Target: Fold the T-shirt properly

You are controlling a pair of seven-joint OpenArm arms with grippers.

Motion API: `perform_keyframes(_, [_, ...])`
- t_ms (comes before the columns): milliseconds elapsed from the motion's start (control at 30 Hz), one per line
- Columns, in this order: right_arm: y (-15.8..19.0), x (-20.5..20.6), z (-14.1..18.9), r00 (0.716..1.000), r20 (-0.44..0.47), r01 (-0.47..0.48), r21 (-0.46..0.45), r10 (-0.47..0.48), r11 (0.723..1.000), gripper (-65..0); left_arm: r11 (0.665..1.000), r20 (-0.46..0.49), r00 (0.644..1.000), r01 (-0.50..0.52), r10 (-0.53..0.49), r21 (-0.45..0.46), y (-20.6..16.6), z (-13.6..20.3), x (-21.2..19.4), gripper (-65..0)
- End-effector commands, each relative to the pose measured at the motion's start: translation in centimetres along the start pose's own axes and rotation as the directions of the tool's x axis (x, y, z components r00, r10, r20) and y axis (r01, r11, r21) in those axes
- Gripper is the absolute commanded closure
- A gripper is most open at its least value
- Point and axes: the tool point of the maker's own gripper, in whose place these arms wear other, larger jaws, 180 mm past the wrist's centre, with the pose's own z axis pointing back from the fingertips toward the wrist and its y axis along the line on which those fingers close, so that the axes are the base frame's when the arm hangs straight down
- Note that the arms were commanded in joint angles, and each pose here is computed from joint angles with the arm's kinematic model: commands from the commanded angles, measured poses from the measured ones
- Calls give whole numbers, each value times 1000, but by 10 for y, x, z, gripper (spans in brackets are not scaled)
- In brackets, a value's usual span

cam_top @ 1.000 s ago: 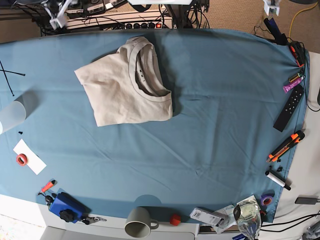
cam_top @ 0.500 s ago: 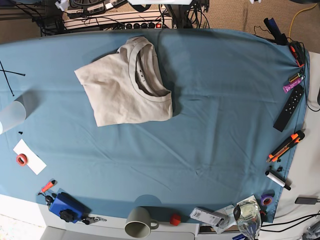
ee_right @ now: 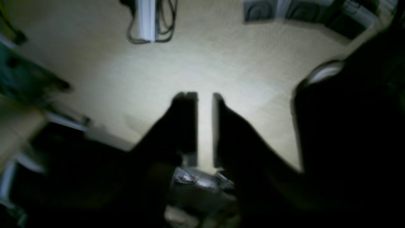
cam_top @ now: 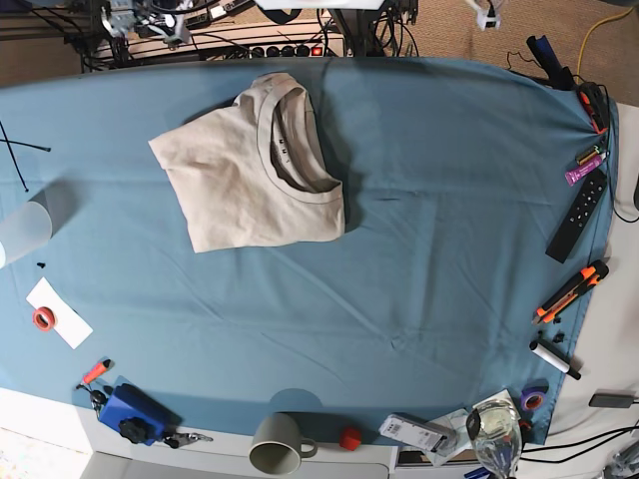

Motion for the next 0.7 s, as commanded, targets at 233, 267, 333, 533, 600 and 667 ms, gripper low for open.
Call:
perform_keyframes(233, [-24, 47, -7, 990, 77, -97, -202, 115, 974, 0, 990, 122, 993, -12, -5, 139, 14, -13, 6, 0])
perform_keyframes(267, [-25, 51, -10, 987, 93, -110, -223, 134, 969, 0, 990, 140, 990, 4, -24, 144, 13, -13, 8, 0])
perform_keyframes(333, [-27, 53, -19, 978, 79, -166, -257, 192, 952, 0, 988, 195, 979, 37, -66, 151, 9, -12, 18, 0])
perform_keyframes(533, [-20, 41, -41, 955, 81, -260, -240, 286, 935, 0, 992, 284, 955, 57, -87, 112, -1, -10, 37, 0])
perform_keyframes(600, [-23, 42, -42, 948, 92, -271, -262, 303, 926, 0, 992, 289, 953, 57, -88, 114, 0, -9, 39, 0])
perform_keyframes(667, [-28, 45, -42, 947, 97, -263, -312, 306, 913, 0, 992, 291, 953, 54, -85, 112, -1, -9, 39, 0])
